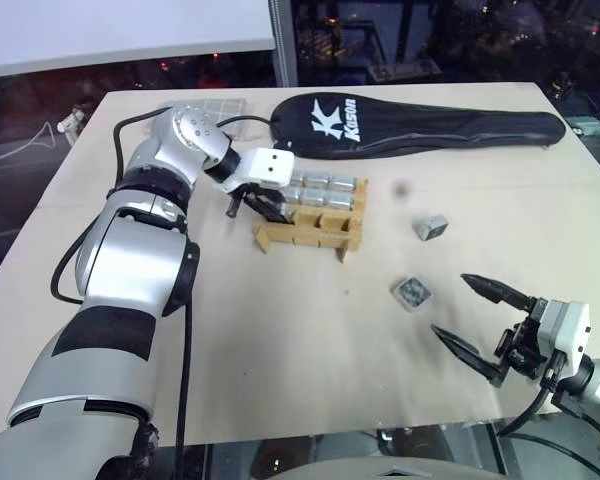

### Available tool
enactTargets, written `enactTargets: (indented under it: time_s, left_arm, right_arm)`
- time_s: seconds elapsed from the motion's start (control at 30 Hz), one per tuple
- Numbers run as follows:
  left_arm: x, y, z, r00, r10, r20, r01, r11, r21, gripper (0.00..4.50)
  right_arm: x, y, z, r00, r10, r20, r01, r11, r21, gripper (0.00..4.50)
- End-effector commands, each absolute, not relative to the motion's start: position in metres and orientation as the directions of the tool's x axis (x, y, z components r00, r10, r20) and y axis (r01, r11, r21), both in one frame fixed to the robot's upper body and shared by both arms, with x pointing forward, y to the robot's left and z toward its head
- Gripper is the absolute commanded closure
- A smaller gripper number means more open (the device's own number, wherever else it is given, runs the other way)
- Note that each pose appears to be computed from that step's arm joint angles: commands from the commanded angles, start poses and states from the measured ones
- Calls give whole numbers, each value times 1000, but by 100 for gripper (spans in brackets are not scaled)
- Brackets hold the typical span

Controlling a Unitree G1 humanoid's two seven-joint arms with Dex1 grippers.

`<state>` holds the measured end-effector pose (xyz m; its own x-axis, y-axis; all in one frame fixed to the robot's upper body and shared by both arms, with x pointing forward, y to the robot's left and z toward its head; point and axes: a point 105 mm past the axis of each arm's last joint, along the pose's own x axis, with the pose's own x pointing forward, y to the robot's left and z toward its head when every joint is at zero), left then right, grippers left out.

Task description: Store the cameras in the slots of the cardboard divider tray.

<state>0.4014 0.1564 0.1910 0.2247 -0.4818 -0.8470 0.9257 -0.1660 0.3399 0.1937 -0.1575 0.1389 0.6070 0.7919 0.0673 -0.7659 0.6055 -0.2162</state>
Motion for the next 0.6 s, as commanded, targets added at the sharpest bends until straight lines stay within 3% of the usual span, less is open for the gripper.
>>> enactTargets:
  time_s: [0.03,0.13,0.37,0.53,0.6]
  left_arm:
    - [404,152,213,264,-511,-818,907,-156,390,248]
    - [404,147,221,256,-556,-791,913,-129,386,107]
    - [398,145,268,272,-752,-600,903,-16,429,107]
    - [391,173,283,314,-863,-395,903,143,405,107]
    - [377,182,282,280,-904,-324,915,150,374,107]
  right_arm:
    - [192,-156,147,591,801,94,-768,595,-238,0]
    - [193,-155,147,588,803,97,-771,592,-235,0]
    - [192,-158,148,589,803,91,-770,592,-238,0]
    - [193,-163,144,606,792,74,-762,605,-232,0]
    - [194,-164,138,615,787,40,-763,607,-221,0]
